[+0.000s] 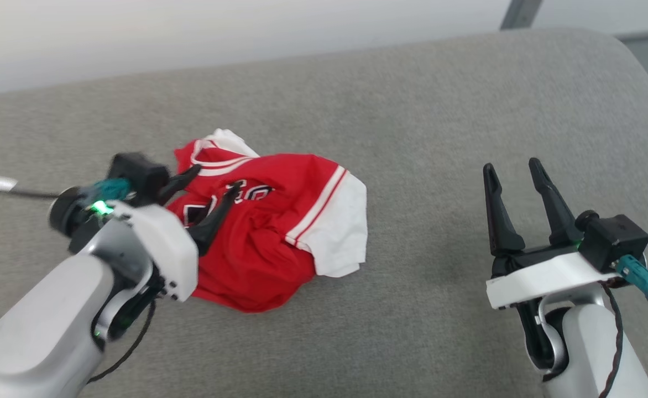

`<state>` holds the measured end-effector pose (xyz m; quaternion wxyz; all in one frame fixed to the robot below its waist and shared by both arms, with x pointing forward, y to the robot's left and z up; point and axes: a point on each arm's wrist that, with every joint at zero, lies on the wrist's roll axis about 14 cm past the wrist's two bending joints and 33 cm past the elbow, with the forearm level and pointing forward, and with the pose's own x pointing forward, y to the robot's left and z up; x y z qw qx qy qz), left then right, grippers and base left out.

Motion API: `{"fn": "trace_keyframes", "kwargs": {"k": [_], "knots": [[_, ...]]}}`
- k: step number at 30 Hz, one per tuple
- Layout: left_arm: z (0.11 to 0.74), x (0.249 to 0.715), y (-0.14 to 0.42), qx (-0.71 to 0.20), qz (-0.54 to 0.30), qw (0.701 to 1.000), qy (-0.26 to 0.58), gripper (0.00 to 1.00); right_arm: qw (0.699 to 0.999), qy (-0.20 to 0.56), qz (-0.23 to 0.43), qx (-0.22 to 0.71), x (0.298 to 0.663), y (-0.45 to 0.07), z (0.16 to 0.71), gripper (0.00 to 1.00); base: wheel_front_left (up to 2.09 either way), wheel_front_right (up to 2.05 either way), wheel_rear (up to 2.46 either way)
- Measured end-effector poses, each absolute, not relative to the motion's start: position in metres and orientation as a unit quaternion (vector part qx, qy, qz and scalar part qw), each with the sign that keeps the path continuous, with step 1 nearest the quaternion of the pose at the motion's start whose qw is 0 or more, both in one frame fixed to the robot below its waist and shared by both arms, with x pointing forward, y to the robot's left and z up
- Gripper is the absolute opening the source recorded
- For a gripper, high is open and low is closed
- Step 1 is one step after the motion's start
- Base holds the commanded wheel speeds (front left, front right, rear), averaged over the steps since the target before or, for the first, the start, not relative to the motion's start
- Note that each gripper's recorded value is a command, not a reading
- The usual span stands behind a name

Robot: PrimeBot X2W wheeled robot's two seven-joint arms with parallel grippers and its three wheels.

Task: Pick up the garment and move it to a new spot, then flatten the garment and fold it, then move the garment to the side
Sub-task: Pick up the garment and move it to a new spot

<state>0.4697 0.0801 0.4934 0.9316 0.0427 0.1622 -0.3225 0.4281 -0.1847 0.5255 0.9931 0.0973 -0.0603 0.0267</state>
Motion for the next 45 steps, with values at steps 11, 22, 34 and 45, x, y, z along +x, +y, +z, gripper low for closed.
{"fn": "trace_keyframes", "kwargs": {"k": [11, 22, 34, 45], "knots": [[0.544, 0.43, 0.181, 0.023, -0.16, 0.987, 0.025, 1.0, 0.99, -0.073, 0.065, 0.103, 0.416, -0.158, 0.545, 1.0, 0.0, 0.0, 0.0], [0.551, 0.386, 0.231, 0.003, -0.057, 0.998, -0.021, 1.0, 0.988, -0.081, 0.085, 0.105, 0.41, -0.144, 0.553, 1.0, 0.0, 0.0, 0.0], [0.54, 0.343, 0.256, -0.03, 0.018, 0.999, -0.042, 1.0, 0.987, -0.074, 0.089, 0.108, 0.403, -0.14, 0.551, 1.0, 0.0, 0.0, 0.0], [0.519, 0.316, 0.265, -0.062, 0.056, 0.996, -0.044, 1.0, 0.988, -0.073, 0.083, 0.109, 0.399, -0.144, 0.549, 1.0, 0.0, 0.0, 0.0]]}}
